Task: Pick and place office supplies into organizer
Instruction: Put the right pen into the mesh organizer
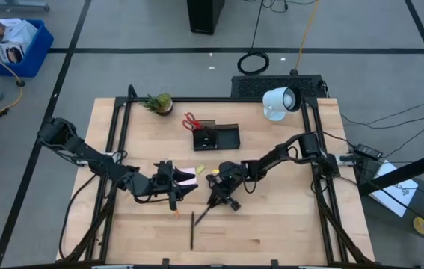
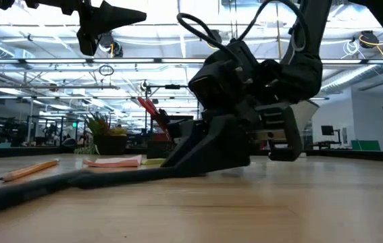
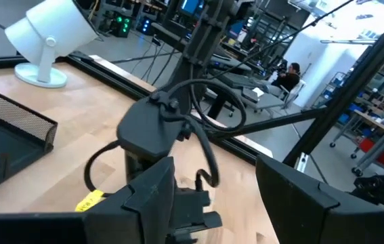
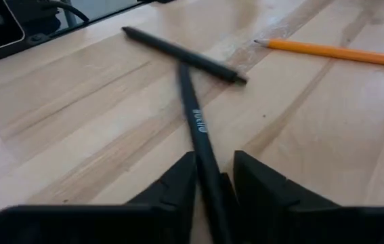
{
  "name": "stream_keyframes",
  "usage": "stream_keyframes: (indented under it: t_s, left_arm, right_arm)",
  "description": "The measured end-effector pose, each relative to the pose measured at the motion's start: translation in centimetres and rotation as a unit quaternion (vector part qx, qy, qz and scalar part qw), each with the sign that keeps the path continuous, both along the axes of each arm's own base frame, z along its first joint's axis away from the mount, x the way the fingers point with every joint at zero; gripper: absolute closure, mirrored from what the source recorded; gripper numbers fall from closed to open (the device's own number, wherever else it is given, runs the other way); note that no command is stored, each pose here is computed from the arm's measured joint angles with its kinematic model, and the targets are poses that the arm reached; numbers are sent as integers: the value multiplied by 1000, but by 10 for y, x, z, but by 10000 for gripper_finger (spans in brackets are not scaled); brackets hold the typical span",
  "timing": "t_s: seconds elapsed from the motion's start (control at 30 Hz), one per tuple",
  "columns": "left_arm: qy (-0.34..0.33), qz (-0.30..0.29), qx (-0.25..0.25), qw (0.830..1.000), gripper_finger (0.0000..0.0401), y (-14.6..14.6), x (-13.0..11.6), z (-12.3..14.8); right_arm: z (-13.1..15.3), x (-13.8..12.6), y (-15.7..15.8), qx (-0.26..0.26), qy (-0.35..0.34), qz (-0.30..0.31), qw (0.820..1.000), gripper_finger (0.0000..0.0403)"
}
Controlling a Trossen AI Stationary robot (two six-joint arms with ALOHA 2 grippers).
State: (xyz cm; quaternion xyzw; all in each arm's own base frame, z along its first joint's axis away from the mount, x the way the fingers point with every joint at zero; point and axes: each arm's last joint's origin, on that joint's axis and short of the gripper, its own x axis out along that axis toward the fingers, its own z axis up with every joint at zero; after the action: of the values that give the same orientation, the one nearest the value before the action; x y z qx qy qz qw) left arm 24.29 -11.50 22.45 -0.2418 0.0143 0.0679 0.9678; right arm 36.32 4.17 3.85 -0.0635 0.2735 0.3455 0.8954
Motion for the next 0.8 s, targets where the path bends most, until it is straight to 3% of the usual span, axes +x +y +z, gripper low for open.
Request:
stream_keyframes:
  t_s: [0.17, 0.4, 0.6, 0.8]
  left_arm:
    - [0, 0, 0, 1000, 190, 0, 0, 0]
    - [-1, 0, -8, 1000, 190, 0, 0, 0]
    - [-5, 2, -34, 999, 189, 0, 0, 0]
    - [-8, -22, -126, 992, 190, 0, 1, -1]
  right_arm:
    - [-1, -1, -2, 14, 3, 6, 1000, 371]
    - [2, 1, -2, 28, -5, -5, 1000, 371]
    - [26, 2, 2, 42, -7, -17, 999, 366]
    - [58, -6, 28, -68, -47, -21, 996, 370]
